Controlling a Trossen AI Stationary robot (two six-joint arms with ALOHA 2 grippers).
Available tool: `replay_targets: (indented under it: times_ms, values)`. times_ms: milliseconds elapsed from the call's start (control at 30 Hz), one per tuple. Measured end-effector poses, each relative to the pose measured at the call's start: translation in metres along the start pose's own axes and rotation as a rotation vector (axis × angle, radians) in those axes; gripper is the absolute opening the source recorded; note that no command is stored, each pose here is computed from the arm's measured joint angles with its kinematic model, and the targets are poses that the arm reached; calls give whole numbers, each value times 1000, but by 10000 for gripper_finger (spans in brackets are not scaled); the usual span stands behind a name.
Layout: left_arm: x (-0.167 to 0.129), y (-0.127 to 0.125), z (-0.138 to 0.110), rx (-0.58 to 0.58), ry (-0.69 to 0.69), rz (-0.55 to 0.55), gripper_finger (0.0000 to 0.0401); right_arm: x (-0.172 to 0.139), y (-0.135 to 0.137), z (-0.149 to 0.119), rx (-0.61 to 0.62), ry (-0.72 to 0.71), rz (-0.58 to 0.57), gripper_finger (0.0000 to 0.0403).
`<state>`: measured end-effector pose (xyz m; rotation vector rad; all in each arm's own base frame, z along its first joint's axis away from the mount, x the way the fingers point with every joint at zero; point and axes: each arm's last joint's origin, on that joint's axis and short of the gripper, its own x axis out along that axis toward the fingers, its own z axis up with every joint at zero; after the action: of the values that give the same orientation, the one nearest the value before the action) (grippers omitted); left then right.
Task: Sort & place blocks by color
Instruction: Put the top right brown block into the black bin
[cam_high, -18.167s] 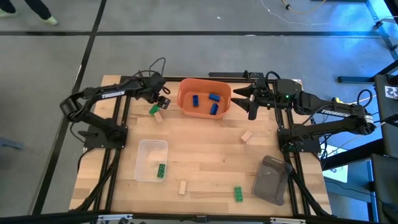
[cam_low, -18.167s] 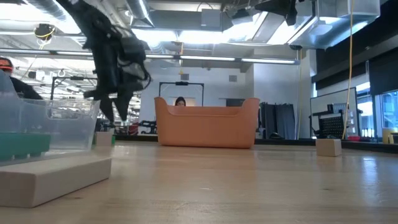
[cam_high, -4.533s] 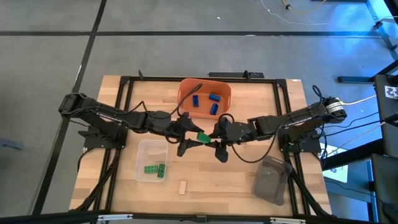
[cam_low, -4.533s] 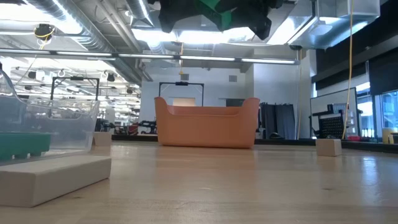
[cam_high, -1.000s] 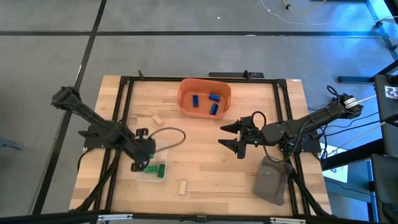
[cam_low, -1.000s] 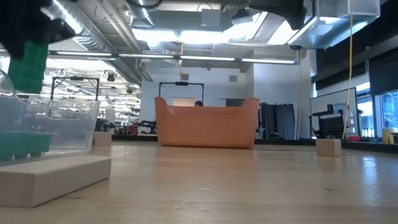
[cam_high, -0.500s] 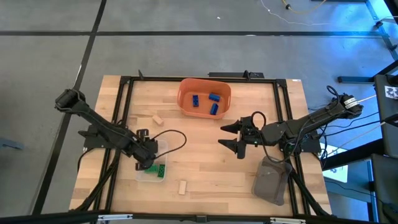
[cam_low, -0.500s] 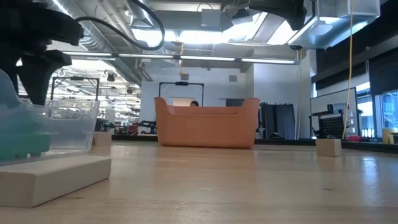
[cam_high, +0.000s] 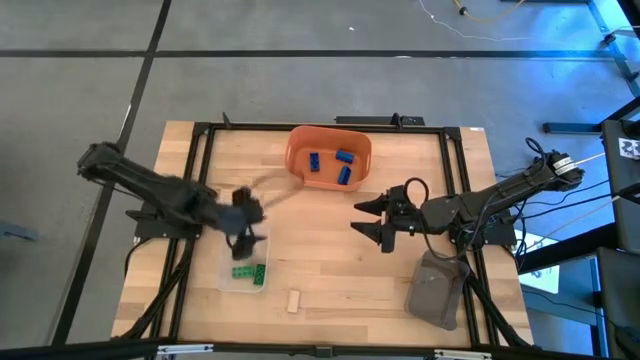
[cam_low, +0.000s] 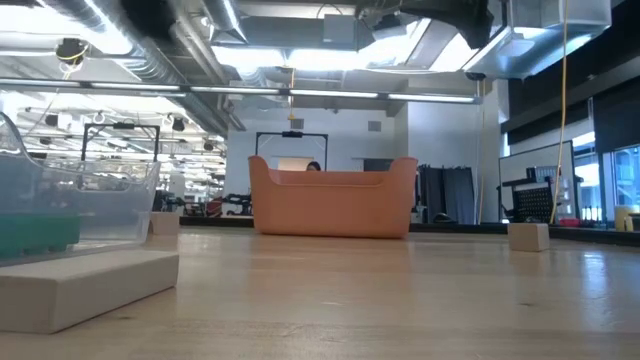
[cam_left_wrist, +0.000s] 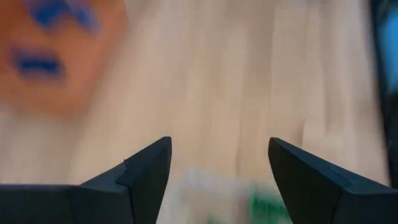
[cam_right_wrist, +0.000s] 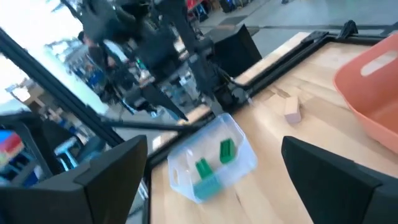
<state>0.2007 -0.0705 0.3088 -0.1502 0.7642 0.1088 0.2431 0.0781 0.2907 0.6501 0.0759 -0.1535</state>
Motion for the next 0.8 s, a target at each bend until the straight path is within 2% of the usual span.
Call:
replay_targets:
  times_ms: [100, 167, 233, 367, 500, 633, 733, 800]
  values:
    - [-21, 9, 27, -54, -292, -14, 260, 0, 0, 6, 9, -35, 11, 372]
    - [-28, 17, 35, -78, -447, -31, 261, 0, -1, 8, -9, -48, 10, 372]
    - [-29, 25, 37, -109, -567, -48, 261, 1, -1, 10, -28, -56, 9, 372]
    - [-21, 40, 25, -199, -734, -114, 261, 1, -2, 11, -27, -57, 6, 372]
    - [-14, 46, 11, -304, -788, -171, 261, 1, -2, 10, -23, -56, 4, 372]
    - [-12, 45, 10, -312, -776, -175, 261, 1, -4, 9, 63, -20, -25, 372]
    - [-12, 46, 10, -313, -779, -175, 261, 0, -5, 11, 121, 87, -145, 372]
    - [-12, 46, 10, -314, -779, -170, 261, -5, -11, 12, 163, 186, -291, 372]
